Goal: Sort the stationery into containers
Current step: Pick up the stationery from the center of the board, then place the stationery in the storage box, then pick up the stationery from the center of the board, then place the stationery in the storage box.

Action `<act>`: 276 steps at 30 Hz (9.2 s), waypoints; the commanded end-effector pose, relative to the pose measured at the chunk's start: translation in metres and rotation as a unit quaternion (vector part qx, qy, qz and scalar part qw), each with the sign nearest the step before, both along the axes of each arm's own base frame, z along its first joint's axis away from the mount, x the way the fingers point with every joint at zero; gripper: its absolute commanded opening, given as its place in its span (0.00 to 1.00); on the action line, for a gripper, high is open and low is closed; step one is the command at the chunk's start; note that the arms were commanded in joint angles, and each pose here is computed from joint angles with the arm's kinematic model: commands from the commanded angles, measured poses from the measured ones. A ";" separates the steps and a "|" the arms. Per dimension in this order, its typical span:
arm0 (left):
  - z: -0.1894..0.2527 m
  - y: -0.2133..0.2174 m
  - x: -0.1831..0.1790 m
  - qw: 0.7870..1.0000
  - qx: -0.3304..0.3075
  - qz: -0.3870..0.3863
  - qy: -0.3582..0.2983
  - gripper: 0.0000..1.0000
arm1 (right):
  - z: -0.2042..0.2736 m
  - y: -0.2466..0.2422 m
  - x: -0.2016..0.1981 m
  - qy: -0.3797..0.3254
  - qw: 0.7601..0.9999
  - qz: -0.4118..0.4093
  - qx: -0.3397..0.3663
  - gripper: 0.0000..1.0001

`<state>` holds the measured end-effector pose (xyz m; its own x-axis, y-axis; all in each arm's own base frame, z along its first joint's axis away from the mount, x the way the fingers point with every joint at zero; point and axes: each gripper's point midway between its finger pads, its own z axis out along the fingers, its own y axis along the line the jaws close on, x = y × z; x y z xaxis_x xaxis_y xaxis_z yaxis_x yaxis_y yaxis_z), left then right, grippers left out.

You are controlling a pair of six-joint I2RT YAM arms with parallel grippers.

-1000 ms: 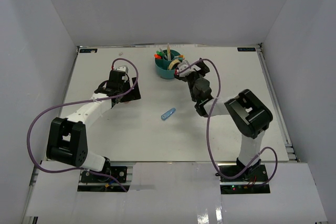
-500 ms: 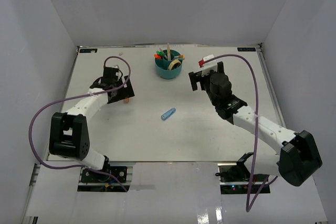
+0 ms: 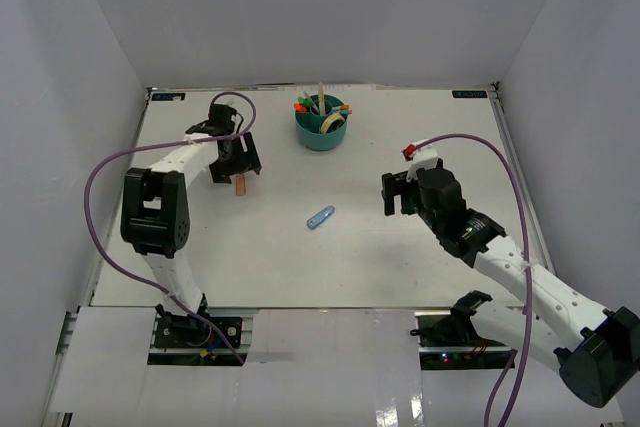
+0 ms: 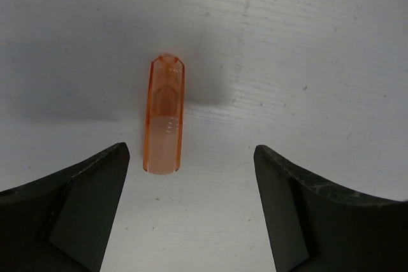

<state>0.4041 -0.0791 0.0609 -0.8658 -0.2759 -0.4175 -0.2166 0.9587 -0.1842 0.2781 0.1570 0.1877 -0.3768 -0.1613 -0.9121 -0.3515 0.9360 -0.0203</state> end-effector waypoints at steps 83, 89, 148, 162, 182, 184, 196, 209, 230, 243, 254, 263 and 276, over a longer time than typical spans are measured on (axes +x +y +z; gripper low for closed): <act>0.179 -0.171 0.132 0.781 -0.172 -0.198 -0.568 0.24 | -0.029 -0.016 -0.032 0.014 0.999 0.000 0.031 0.90; 0.164 -0.177 0.133 0.779 -0.179 -0.199 -0.568 0.24 | -0.033 -0.016 -0.033 0.018 0.999 0.002 0.029 0.90; 0.064 -0.192 -0.065 0.929 -0.077 -0.344 -0.110 0.89 | -0.034 -0.023 -0.041 0.017 0.999 -0.006 0.037 0.90; 0.006 -0.224 -0.078 0.917 0.037 -0.398 -0.011 0.85 | -0.039 -0.024 -0.041 0.021 0.999 -0.008 0.031 0.90; -0.030 -0.233 -0.096 0.894 0.082 -0.435 0.068 0.65 | -0.044 -0.024 -0.040 0.028 0.999 -0.008 0.023 0.90; -0.030 -0.232 -0.098 0.893 0.088 -0.435 0.073 0.63 | -0.045 -0.025 -0.041 0.029 0.999 -0.009 0.022 0.90; -0.033 -0.230 -0.098 0.894 0.115 -0.428 0.073 0.40 | -0.048 -0.026 -0.040 0.033 0.999 -0.013 0.017 0.90; 0.102 -0.224 0.005 0.917 0.088 -0.323 -0.215 0.24 | -0.044 -0.026 -0.038 0.024 0.999 -0.015 0.019 0.91; 0.234 -0.171 0.114 0.770 -0.048 -0.176 -0.611 0.23 | -0.041 -0.029 -0.037 0.015 1.000 -0.018 0.016 0.91; 0.189 -0.171 0.124 0.772 -0.056 -0.186 -0.605 0.25 | -0.039 -0.028 -0.038 0.012 1.000 -0.012 0.019 0.91; 0.154 -0.175 0.139 0.779 -0.066 -0.181 -0.596 0.26 | -0.043 -0.030 -0.039 0.015 1.000 -0.016 0.015 0.91; 0.131 -0.174 0.144 0.790 -0.055 -0.183 -0.583 0.46 | -0.044 -0.031 -0.039 0.016 1.000 -0.017 0.013 0.91; 0.166 -0.170 0.127 0.780 -0.066 -0.185 -0.594 0.77 | -0.027 -0.033 -0.040 -0.002 0.999 -0.026 0.036 0.91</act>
<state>0.5439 -0.2525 0.1608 -0.0105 -0.1549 -0.9879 0.4379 0.8875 -0.1438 0.2336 0.1257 0.1437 -0.4164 -0.1261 -0.9004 -0.3297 0.9439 0.0203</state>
